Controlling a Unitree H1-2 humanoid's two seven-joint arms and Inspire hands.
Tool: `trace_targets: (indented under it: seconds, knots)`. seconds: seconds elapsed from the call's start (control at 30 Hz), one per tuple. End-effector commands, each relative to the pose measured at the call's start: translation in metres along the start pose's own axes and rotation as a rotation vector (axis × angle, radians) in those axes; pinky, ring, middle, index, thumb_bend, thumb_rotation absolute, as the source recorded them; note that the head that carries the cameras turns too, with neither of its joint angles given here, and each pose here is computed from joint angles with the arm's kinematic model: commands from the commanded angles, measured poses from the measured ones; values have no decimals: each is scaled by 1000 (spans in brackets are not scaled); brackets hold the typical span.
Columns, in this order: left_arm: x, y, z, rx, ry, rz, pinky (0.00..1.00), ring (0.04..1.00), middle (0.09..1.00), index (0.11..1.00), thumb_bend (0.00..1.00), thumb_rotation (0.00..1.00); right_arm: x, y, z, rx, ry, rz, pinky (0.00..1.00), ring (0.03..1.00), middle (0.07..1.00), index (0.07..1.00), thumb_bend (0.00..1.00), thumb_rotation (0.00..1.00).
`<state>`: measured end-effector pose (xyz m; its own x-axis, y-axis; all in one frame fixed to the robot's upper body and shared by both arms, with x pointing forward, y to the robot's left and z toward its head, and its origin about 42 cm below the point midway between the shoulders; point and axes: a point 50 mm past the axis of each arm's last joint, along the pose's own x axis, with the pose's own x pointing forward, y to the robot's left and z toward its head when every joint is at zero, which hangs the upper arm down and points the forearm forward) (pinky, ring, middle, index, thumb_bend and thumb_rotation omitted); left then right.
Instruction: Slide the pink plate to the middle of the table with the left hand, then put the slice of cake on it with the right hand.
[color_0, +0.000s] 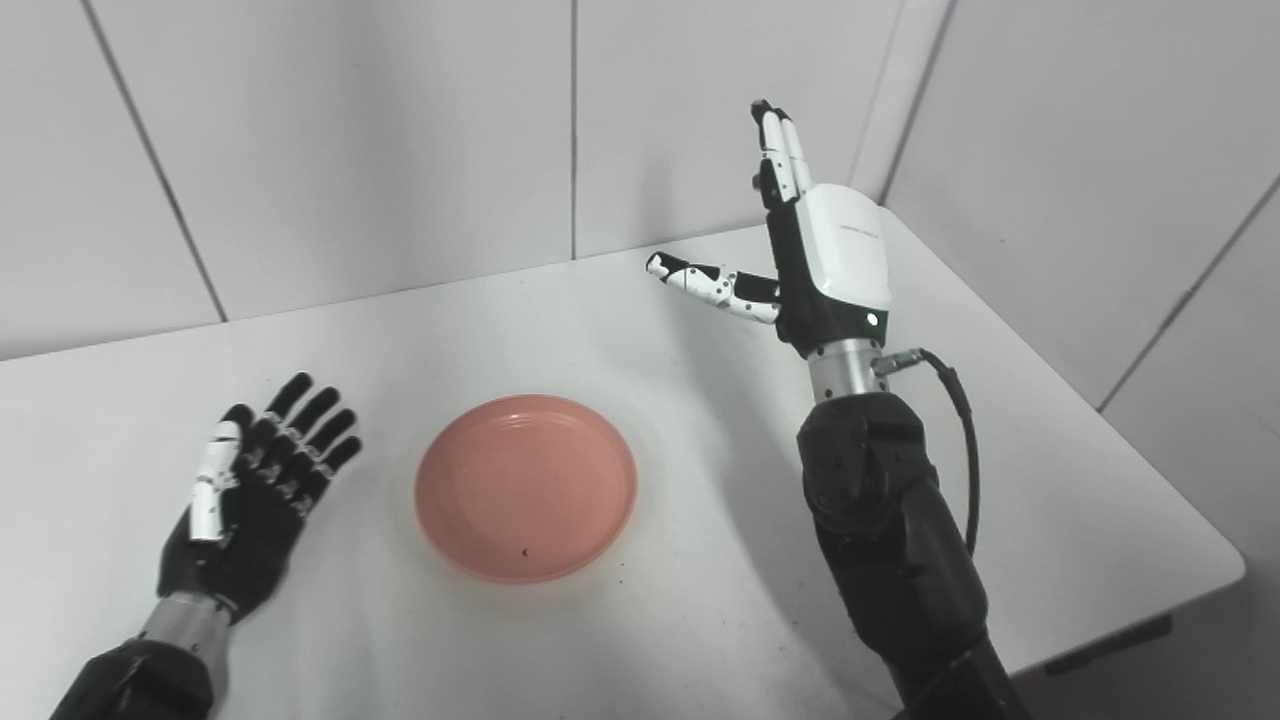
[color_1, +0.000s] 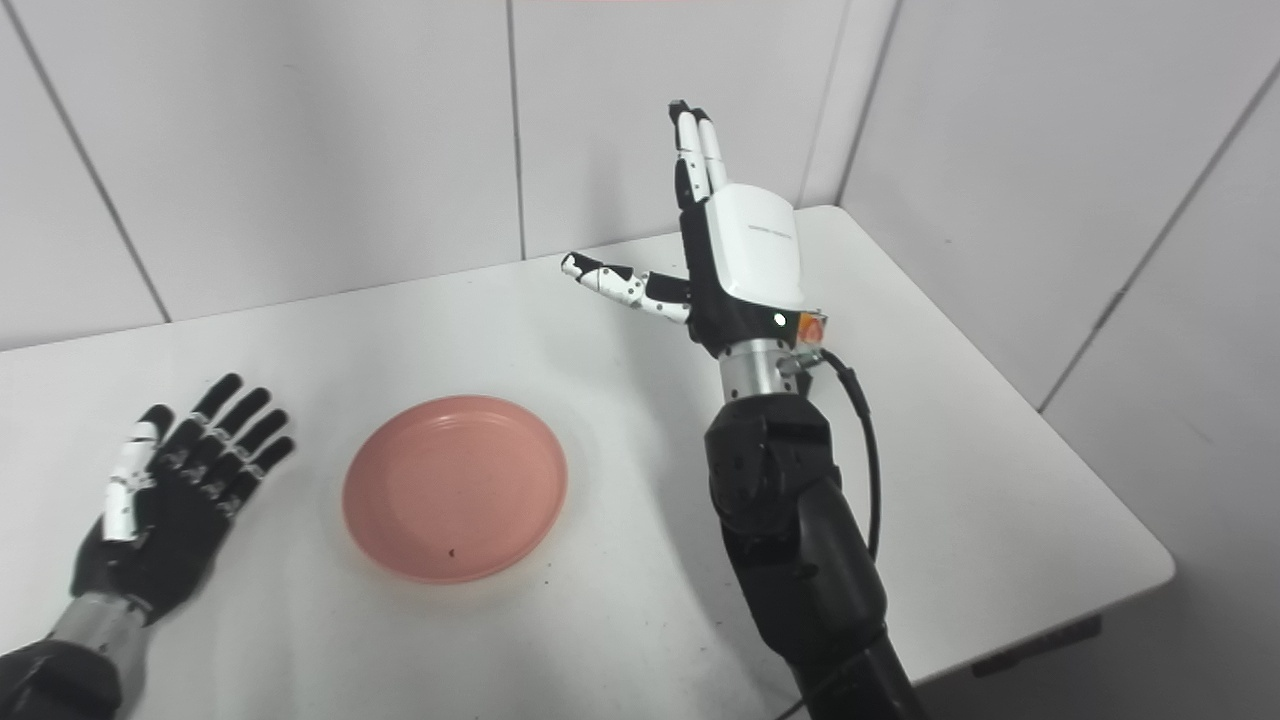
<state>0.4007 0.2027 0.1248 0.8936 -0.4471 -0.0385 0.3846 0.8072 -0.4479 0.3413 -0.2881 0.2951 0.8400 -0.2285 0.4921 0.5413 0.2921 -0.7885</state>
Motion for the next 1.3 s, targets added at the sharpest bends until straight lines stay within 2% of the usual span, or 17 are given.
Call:
trace_targets:
  seconds: [0.0,0.1,0.27,0.47,0.63,0.77,1.0,1.03,1.27]
  knots:
    - [-20,26,-32,17,141,100,884,891,903,898,418,993,15,-24,0,-60,23,-84,541,805,960,988,864,692]
    - [-21,29,-33,22,142,105,866,880,894,887,423,975,19,-30,-8,-101,77,-86,544,796,940,970,860,667]
    - [-21,36,-34,17,143,108,865,876,889,885,420,962,25,-39,-25,-179,182,-66,476,759,916,939,860,611]
    - [-22,41,-34,17,142,118,855,866,883,881,418,926,27,-42,-48,-231,252,-16,468,751,893,897,859,554]
    - [-22,46,-35,22,140,113,851,863,878,878,419,937,29,-42,-67,-253,272,23,496,765,883,880,846,529]
    - [-22,46,-32,26,131,114,833,848,867,861,449,858,31,-38,-80,-257,293,63,514,771,875,864,851,546]
    - [-23,46,-29,37,131,118,848,864,881,873,443,892,36,-32,-93,-236,295,103,508,746,853,864,862,572]
    - [-23,45,-28,40,130,120,819,845,866,856,453,865,38,-30,-95,-239,294,114,506,744,852,863,862,579]
    - [-25,44,-25,44,126,118,836,856,876,869,441,884,52,-19,-104,-258,285,190,541,771,859,865,857,595]
